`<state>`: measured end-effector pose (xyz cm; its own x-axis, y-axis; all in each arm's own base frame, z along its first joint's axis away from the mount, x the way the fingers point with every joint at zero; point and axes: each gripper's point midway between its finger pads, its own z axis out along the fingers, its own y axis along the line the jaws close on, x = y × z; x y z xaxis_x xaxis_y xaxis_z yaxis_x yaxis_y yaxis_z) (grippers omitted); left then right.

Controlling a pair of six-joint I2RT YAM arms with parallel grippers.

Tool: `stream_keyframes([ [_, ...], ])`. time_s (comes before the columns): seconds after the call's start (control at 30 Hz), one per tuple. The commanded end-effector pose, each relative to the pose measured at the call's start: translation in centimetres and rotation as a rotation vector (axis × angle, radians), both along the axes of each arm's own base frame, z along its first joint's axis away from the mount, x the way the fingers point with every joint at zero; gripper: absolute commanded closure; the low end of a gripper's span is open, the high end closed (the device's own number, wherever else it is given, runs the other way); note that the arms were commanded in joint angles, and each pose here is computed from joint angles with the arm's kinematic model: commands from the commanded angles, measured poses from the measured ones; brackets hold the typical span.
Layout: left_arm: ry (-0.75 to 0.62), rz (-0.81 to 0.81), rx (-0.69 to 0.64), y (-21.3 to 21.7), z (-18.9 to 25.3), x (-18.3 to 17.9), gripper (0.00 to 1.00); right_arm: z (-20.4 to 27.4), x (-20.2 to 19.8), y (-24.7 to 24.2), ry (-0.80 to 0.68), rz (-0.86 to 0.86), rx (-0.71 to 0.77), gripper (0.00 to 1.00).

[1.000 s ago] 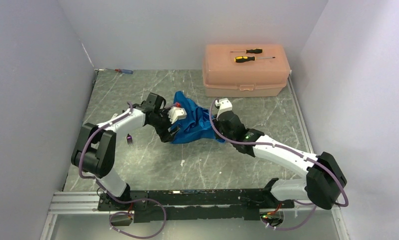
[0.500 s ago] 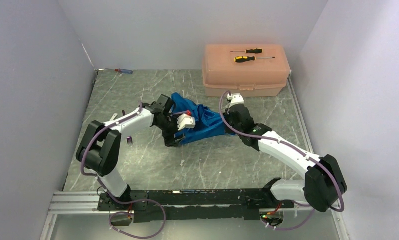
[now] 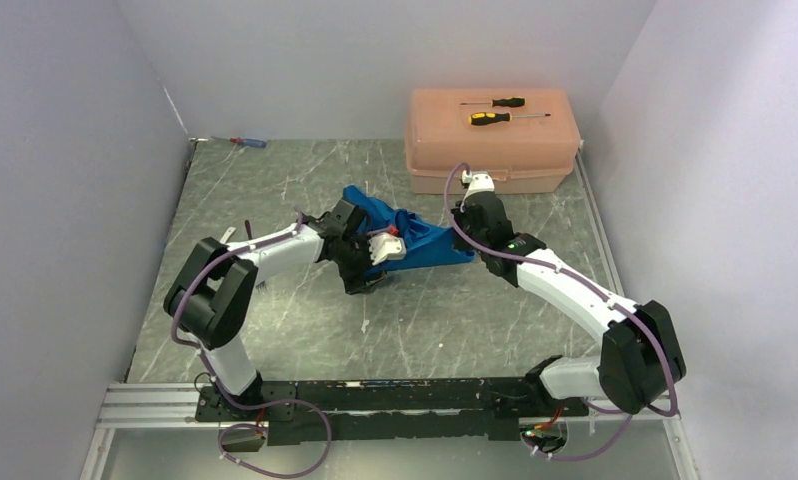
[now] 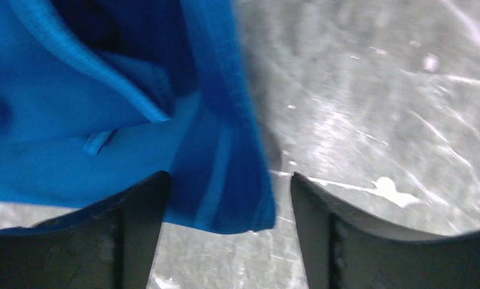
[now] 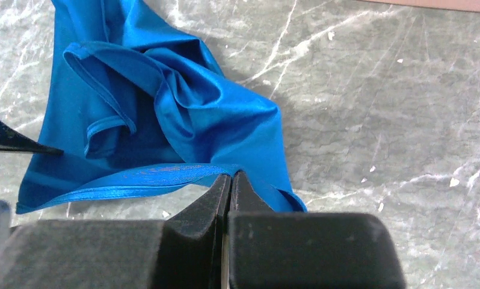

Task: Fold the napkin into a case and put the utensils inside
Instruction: Pick up the crumpled napkin from the center of the board.

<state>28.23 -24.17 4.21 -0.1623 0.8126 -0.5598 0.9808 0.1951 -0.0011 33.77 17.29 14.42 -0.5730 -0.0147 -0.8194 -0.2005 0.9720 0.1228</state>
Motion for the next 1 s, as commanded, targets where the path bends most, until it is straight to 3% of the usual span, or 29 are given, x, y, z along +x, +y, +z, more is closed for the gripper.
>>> stream_keyframes([
  [0.0,-0.219,0.198,0.06,0.9,0.4,5.5,0.29,2.8,1.7,0.6,-0.075,0.004,0.048,1.0],
  [0.1,-0.325,0.32,0.067,1.6,1.9,8.1,0.46,2.9,1.8,0.6,-0.077,0.003,0.048,1.0],
  [0.27,-0.305,0.365,0.042,1.3,3.2,8.3,0.59,4.0,2.4,0.1,-0.103,-0.013,0.053,1.0],
  [0.3,-0.301,0.367,0.042,1.3,3.4,8.3,0.66,4.3,2.6,0.0,-0.11,-0.018,0.055,1.0],
  [0.37,-0.319,0.373,0.052,1.5,3.9,8.7,0.95,5.2,3.0,-0.2,-0.131,-0.025,0.066,1.0],
  [0.4,-0.329,0.383,0.052,1.7,4.3,9.0,0.97,5.9,3.2,-0.3,-0.145,-0.028,0.072,1.0],
  [0.67,-0.336,0.441,-0.05,2.7,10.3,11.7,0.97,10.5,4.4,0.4,-0.227,-0.001,0.096,1.0],
  [0.8,-0.207,0.412,-0.153,1.9,13.6,10.0,0.94,13.3,4.8,0.7,-0.271,0.013,0.109,1.0],
  [0.87,-0.109,0.415,-0.19,1.2,13.1,7.8,0.58,14.0,4.8,0.8,-0.28,0.021,0.11,1.0],
  [0.9,-0.062,0.439,-0.206,0.9,12.6,6.8,0.47,14.0,4.8,0.8,-0.28,0.021,0.112,1.0],
  [0.97,0.021,0.507,-0.202,0.7,11.0,5.0,0.39,14.2,4.7,0.9,-0.286,0.024,0.118,1.0],
])
